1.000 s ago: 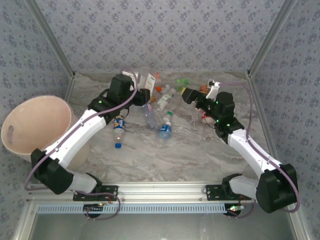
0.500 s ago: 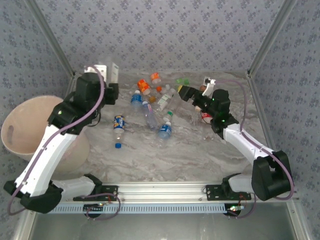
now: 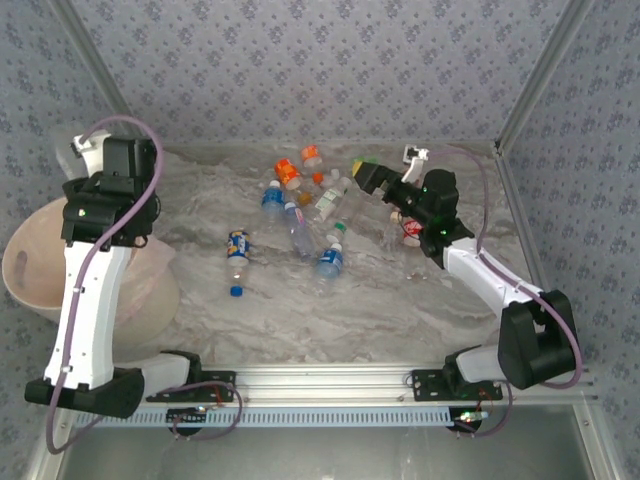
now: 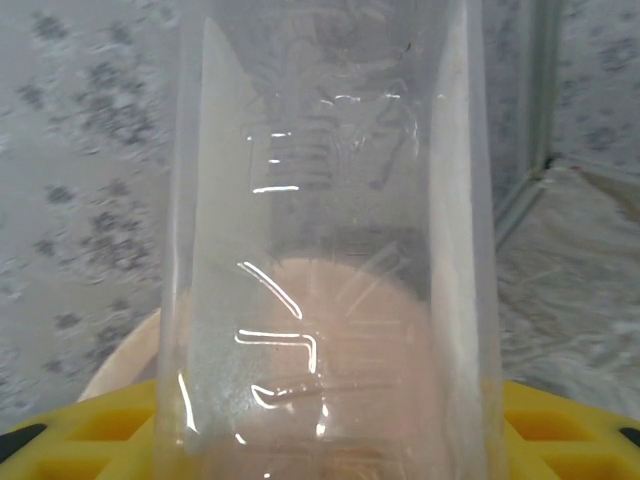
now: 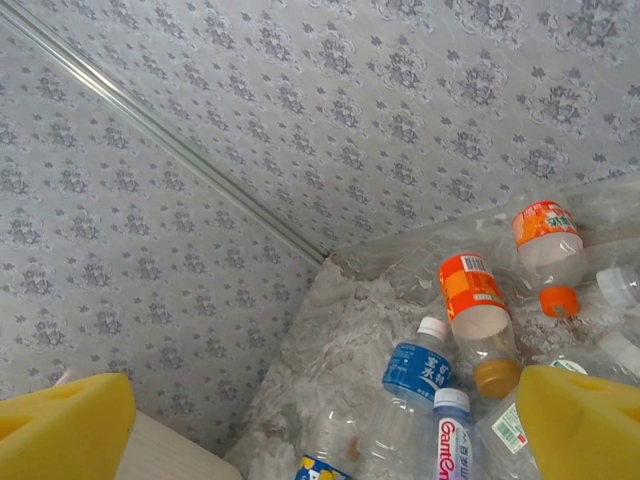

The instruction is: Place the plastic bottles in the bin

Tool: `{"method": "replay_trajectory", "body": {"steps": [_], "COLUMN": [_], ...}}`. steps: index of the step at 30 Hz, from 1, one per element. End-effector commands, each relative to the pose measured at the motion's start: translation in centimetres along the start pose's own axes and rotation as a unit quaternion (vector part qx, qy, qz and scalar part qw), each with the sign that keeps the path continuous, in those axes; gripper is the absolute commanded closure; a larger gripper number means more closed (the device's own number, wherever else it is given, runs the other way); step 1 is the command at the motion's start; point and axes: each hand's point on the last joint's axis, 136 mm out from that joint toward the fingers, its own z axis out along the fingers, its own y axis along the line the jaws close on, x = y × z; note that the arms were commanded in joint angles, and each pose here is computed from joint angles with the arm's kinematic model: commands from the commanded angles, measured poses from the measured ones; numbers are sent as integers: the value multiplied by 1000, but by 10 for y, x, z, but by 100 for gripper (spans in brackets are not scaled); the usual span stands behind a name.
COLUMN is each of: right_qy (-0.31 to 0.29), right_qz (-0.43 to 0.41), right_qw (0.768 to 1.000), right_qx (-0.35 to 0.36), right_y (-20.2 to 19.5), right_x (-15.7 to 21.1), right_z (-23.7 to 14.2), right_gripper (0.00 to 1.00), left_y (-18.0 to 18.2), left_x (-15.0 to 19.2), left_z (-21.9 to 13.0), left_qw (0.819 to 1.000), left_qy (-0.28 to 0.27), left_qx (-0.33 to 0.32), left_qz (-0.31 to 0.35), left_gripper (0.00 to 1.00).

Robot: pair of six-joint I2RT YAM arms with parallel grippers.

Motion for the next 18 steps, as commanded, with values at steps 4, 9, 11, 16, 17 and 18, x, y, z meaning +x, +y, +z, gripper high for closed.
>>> {"method": "replay_trajectory", "body": {"steps": [4, 9, 11, 16, 17, 18], "right_qy": [-3, 9, 8, 15, 15, 16], "right_qz": [2, 6, 9, 11, 12, 11], "right_qw": [1000, 999, 999, 999, 999, 998], "right_qx": [-22, -35, -39, -51, -51, -51], "right_y": [13, 17, 19, 24, 24, 25], "right_x": [-14, -16, -18, -20, -21, -20], "right_z": [6, 12, 15, 17, 17, 17], "right_gripper": [0, 0, 0, 0, 0, 0], "left_y": [47, 64, 72, 76, 77, 78], "left_x": [49, 90, 106, 138, 141, 143], "left_z": [29, 44, 47, 53, 54, 54], "left_qw": [993, 980, 972, 960, 958, 957], "left_qy": [95, 178, 205, 245, 250, 253], "left_qx": [-61, -74, -89, -101, -105, -108], "left_qz": [-31, -51, -66, -95, -96, -97], "left_gripper": [52, 52, 51, 46, 46, 46]}}
